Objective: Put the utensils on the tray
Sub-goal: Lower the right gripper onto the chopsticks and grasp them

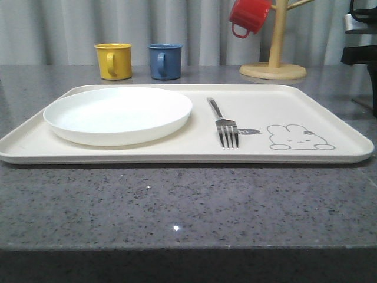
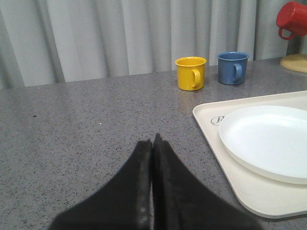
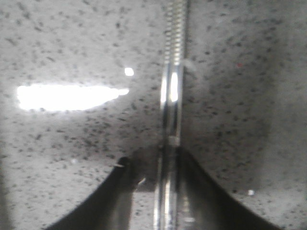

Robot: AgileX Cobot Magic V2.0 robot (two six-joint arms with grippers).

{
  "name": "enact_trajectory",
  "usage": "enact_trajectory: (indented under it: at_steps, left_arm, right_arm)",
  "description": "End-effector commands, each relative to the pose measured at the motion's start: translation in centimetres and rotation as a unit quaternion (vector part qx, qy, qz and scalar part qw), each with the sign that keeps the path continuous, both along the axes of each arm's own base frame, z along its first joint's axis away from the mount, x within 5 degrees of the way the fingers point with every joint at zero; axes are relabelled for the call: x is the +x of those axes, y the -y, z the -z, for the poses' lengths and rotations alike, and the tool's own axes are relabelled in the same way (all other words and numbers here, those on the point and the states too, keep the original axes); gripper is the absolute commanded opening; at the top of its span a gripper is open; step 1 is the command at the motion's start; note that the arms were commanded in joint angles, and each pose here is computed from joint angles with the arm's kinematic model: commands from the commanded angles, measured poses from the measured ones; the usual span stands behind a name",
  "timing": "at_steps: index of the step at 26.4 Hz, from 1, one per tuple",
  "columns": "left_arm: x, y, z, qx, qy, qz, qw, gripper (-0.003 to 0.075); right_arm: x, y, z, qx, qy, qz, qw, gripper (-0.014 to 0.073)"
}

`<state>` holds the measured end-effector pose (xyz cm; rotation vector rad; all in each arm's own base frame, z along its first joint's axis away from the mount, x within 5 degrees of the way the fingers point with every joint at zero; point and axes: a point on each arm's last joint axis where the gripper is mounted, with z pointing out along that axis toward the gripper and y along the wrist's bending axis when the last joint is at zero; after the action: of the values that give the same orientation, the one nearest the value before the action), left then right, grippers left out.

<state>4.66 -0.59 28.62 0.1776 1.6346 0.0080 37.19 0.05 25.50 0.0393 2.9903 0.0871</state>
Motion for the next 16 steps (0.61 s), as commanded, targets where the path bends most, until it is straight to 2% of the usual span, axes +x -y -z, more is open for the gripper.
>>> enact_trajectory:
  at_steps: [1, 8, 16]
  left_arm:
    - [-0.1, 0.0, -1.6, -0.014, 0.050, -0.002, 0.999, -0.0019]
    - [-0.1, 0.0, -1.6, -0.014, 0.050, -0.002, 0.999, -0.0019]
    - [-0.1, 0.0, -1.6, -0.014, 0.050, -0.002, 0.999, -0.0019]
  right_arm:
    - [-0.2, -0.1, -1.7, 0.006, 0.025, -0.005, 1.000, 0.0116]
    - [-0.5, 0.2, -2.5, -0.003, 0.037, -0.005, 0.999, 0.0102]
    - [-1.4, 0.5, -4.9, -0.010, 0.071, -0.002, 0.997, 0.0102]
